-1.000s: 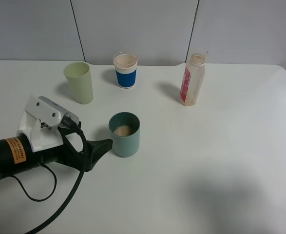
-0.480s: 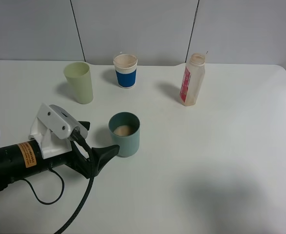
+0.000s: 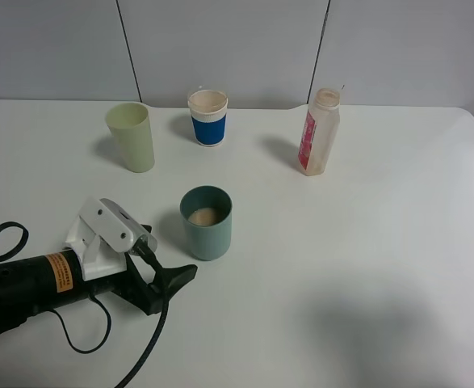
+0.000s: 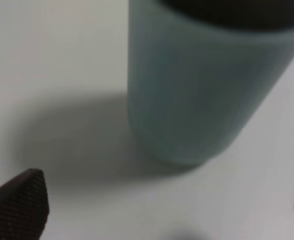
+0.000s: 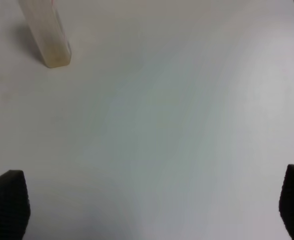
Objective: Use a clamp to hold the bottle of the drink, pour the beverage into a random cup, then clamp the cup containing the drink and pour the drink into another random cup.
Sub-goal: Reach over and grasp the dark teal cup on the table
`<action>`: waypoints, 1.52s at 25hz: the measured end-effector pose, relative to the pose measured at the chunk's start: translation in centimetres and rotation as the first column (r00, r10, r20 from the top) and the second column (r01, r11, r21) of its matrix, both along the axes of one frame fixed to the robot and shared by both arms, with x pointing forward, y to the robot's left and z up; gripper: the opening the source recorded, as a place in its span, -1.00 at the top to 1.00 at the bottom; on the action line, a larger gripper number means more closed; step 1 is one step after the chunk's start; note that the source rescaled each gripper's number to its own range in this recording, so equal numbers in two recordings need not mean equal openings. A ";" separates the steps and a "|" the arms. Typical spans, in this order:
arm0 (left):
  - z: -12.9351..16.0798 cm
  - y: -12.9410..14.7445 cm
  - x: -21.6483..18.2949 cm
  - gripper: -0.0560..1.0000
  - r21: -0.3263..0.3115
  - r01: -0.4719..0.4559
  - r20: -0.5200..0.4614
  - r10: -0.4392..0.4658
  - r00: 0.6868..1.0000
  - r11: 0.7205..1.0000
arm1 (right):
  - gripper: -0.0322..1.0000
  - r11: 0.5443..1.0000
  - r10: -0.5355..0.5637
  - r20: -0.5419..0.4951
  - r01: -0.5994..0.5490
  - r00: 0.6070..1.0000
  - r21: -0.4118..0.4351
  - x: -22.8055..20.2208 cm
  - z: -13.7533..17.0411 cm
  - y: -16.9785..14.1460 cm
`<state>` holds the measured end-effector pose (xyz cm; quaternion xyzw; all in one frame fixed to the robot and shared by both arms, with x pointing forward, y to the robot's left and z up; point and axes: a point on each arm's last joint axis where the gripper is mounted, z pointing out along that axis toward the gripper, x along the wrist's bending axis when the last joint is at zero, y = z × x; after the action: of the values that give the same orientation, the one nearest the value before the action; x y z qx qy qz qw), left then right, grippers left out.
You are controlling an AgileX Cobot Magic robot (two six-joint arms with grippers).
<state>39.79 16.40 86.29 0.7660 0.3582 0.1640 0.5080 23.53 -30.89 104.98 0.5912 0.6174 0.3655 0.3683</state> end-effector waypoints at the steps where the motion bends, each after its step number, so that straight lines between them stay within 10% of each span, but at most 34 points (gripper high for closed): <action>1: -0.3 0.0 0.0 -1.00 0.010 0.000 -0.013 0.000 1.000 1.000 | -1.00 1.000 0.000 0.000 0.000 1.000 0.000 0.0 0.0 0.0; 38: -1.9 -2.6 2.8 -1.00 -0.011 0.049 0.008 -0.049 0.999 0.999 | -1.00 1.000 0.000 0.000 0.000 1.000 0.000 0.0 0.0 0.0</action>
<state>42.55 13.81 84.36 0.7712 0.3382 0.1525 0.5173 23.53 -30.89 104.98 0.5912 0.6174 0.3655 0.3683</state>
